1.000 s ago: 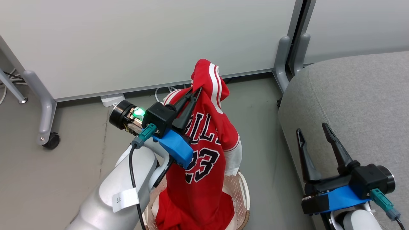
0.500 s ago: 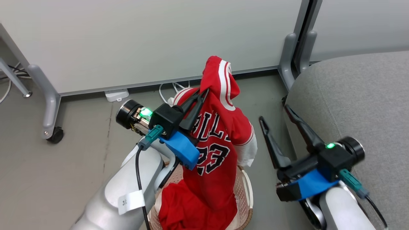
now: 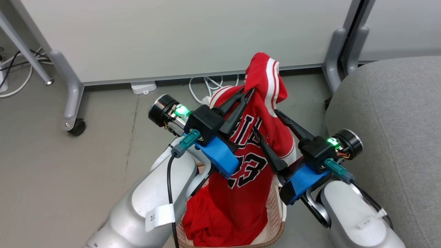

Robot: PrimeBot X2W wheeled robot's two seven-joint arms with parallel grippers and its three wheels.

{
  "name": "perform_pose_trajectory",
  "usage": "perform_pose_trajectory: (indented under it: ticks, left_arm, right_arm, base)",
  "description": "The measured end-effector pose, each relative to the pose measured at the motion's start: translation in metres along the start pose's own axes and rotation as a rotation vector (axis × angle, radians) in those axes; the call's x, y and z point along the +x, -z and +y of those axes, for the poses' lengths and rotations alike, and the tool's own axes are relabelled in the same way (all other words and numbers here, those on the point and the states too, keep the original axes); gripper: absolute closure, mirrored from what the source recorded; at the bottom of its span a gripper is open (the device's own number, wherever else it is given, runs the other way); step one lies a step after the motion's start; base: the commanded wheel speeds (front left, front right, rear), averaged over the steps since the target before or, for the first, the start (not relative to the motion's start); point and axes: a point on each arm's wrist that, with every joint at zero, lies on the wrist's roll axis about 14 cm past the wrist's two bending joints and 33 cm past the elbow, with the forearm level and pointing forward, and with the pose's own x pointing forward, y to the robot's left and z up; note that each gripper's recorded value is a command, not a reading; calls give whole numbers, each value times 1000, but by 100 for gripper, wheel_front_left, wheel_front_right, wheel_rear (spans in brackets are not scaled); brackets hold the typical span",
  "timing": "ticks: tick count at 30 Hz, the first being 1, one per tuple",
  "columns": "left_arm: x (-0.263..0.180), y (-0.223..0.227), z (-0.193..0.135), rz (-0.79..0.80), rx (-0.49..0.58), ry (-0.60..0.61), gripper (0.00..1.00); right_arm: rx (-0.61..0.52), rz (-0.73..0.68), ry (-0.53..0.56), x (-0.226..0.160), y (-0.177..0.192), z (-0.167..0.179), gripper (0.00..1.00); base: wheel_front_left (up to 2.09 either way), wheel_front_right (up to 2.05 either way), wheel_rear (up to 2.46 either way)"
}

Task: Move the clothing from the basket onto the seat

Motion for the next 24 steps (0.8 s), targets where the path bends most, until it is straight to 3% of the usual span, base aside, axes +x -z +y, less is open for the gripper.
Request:
perform_pose_trajectory:
  ticks: [7, 8, 9, 24]
  left_arm:
    - [0, -6, -2, -17, -1, 4, 100]
    - [0, -7, -2, -21, -1, 4, 100]
    - [0, -7, -2, -23, 0, 3, 100]
    - [1, -12, -1, -35, 1, -2, 100]
  right_arm:
    - [14, 113, -50, 12, 35, 15, 0]
    - [18, 122, -55, 14, 38, 17, 65]
    - [23, 124, -59, 15, 38, 18, 100]
    - [41, 101, -63, 20, 28, 23, 100]
  base:
    - [0, 0, 0]
    - [0, 0, 0]
    - [0, 0, 0]
    - [0, 0, 0]
